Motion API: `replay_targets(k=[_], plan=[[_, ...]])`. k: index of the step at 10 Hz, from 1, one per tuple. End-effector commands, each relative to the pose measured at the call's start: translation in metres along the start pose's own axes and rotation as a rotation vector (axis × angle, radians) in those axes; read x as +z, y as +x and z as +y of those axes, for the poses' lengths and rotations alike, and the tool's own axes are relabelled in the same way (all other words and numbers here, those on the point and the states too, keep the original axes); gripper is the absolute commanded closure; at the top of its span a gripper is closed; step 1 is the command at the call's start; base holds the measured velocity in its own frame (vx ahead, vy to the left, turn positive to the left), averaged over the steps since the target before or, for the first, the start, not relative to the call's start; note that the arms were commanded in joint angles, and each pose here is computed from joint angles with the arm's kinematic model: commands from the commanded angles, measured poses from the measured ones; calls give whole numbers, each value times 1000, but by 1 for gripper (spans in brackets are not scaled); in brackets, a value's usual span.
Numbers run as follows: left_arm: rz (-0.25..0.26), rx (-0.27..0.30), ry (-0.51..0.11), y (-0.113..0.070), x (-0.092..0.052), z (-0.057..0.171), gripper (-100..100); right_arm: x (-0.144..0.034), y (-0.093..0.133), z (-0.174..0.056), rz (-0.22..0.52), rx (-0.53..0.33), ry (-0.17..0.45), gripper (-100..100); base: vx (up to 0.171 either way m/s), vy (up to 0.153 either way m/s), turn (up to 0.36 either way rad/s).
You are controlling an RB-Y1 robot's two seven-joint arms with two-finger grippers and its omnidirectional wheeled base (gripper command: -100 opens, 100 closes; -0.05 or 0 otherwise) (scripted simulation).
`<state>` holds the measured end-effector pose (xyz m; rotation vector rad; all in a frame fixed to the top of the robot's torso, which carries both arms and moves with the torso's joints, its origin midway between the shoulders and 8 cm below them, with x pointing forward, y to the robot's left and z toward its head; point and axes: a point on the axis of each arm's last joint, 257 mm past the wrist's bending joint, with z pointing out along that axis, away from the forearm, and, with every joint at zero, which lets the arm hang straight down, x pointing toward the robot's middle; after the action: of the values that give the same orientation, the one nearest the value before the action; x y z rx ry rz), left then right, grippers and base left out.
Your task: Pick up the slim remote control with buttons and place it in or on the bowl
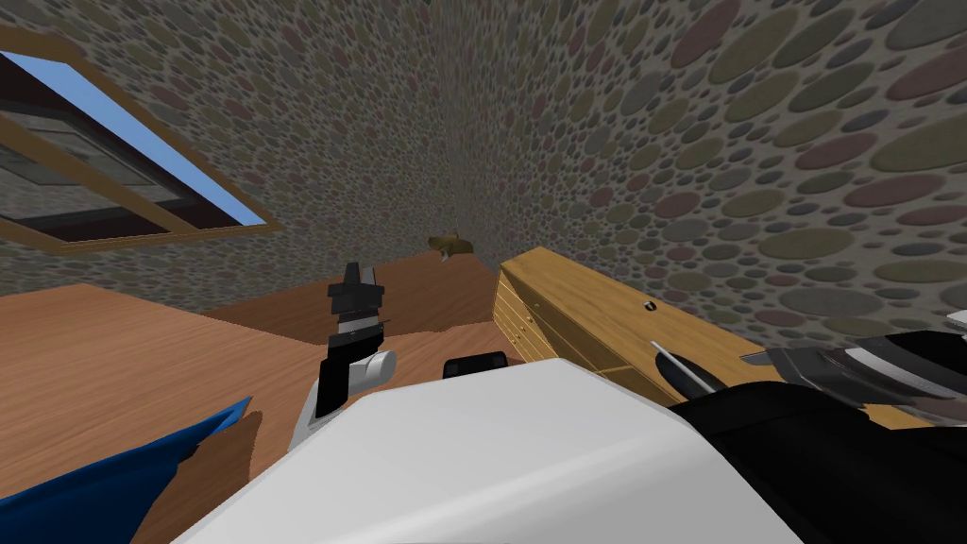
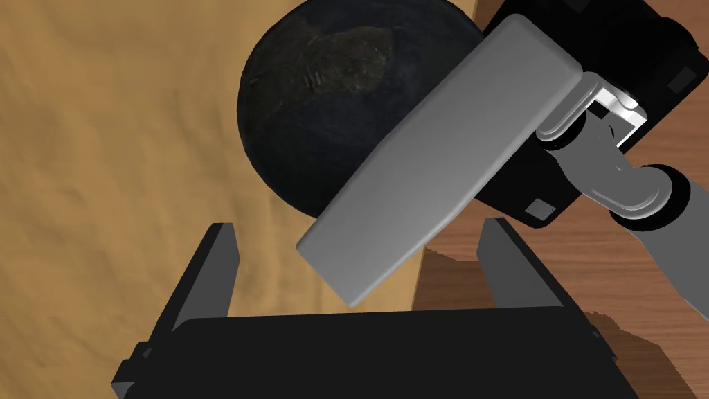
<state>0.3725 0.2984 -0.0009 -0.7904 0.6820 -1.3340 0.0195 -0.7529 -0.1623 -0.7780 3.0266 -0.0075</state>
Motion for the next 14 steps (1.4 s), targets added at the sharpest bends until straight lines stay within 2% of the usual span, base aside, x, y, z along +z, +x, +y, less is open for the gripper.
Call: replay_targets(k=[1,4,6,7,8,11,14], plan=[[0,0,0,0,0,0,0,12,11,18,7,5,-55,-100,0,0,0],[0,0,0,0,0,0,0,-1,10,1,8,11,3,-100,0,0,0],[0,0,0,0,0,0,0,-1,10,1,8,11,3,-100,0,0,0],[0,0,0,0,0,0,0,-5,-1,-3,4,-21,2,-100,44,-20,-228],[0,0,0,0,0,0,0,-5,5,1,18,-14,-6,-100,59,-13,-150],[0,0,0,0,0,0,0,-5,-1,-3,4,-21,2,-100,14,0,18],[0,0,0,0,0,0,0,-19,-36,-13,-4,-118,-1,-100,89,-23,-317]])
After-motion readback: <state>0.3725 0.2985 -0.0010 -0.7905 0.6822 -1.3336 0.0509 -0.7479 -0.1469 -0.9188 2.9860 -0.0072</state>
